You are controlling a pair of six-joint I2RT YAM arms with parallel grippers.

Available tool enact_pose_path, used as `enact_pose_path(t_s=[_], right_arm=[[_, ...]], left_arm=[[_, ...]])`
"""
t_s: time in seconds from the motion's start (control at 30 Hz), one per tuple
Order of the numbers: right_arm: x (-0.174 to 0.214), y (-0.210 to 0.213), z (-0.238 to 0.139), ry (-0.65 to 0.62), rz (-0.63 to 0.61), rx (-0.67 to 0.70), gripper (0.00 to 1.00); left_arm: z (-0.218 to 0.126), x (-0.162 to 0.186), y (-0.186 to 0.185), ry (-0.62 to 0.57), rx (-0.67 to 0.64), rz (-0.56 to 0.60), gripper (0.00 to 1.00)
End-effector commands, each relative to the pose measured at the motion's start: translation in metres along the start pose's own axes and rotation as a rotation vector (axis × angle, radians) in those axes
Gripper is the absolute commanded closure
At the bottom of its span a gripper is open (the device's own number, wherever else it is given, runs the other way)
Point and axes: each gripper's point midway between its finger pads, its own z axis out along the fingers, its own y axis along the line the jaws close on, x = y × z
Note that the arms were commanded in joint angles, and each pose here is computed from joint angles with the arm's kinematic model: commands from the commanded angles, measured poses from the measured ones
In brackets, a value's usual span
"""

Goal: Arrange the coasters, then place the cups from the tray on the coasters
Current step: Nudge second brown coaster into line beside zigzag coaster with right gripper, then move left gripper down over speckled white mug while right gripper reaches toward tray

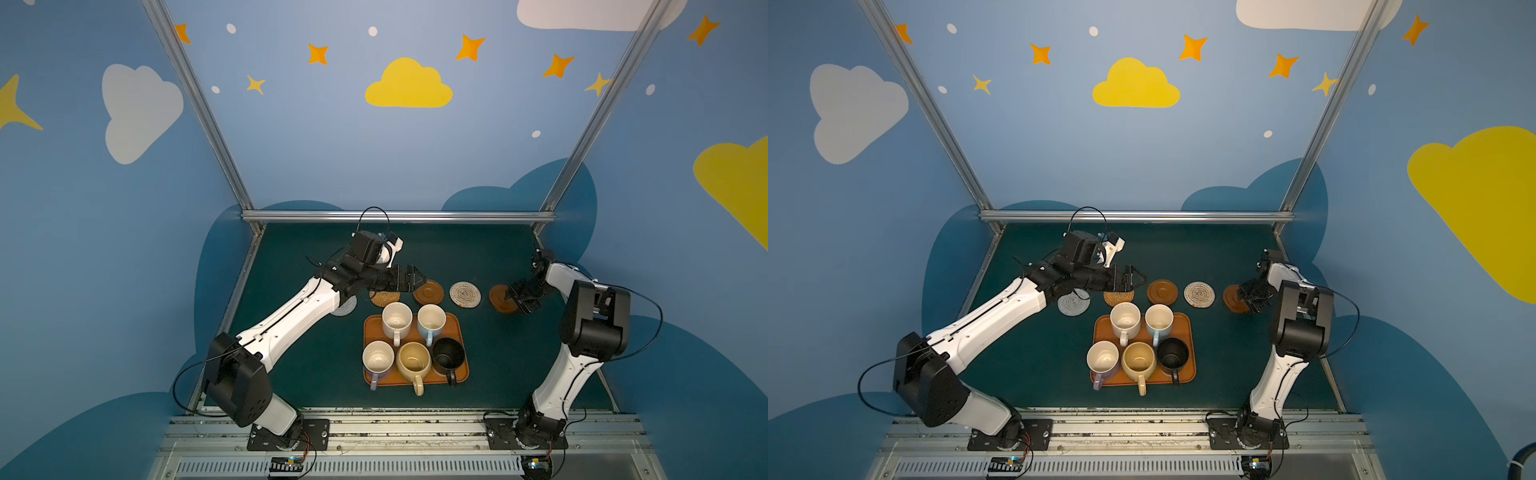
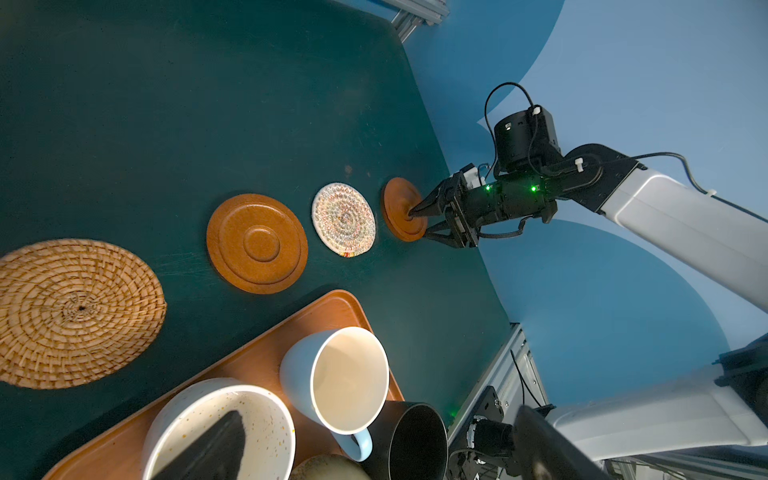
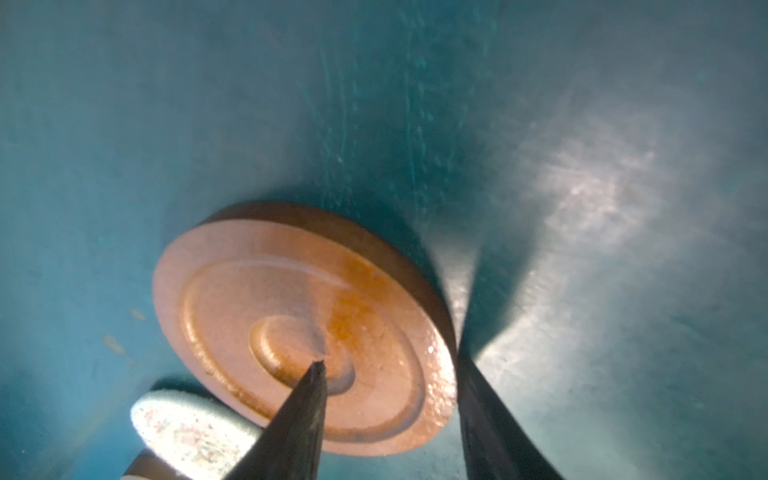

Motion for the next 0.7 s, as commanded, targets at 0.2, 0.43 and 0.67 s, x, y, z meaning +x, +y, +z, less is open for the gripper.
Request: enact_pose_path(t_s=[0.2,0.43,0.67], right_arm=[[0.026,0.001,-0.05,-0.032,-0.117,-0.054,0.23],[0.061,0.023,-0.098,-0.04,-0.292,-0.196,0.11],[0.111,0.042,-0.138,-0.019,-0.56,-0.327,0.11]], left_arm=[[-0.016,-0.004,-0.001,-0.02,-0.035,0.013,0.0],[-0.031,0.004,0.007,0.001,-0.126,-0.031,0.01],[-0.034,0.041,0.029,0.073,-0.293,-0.077,0.06]])
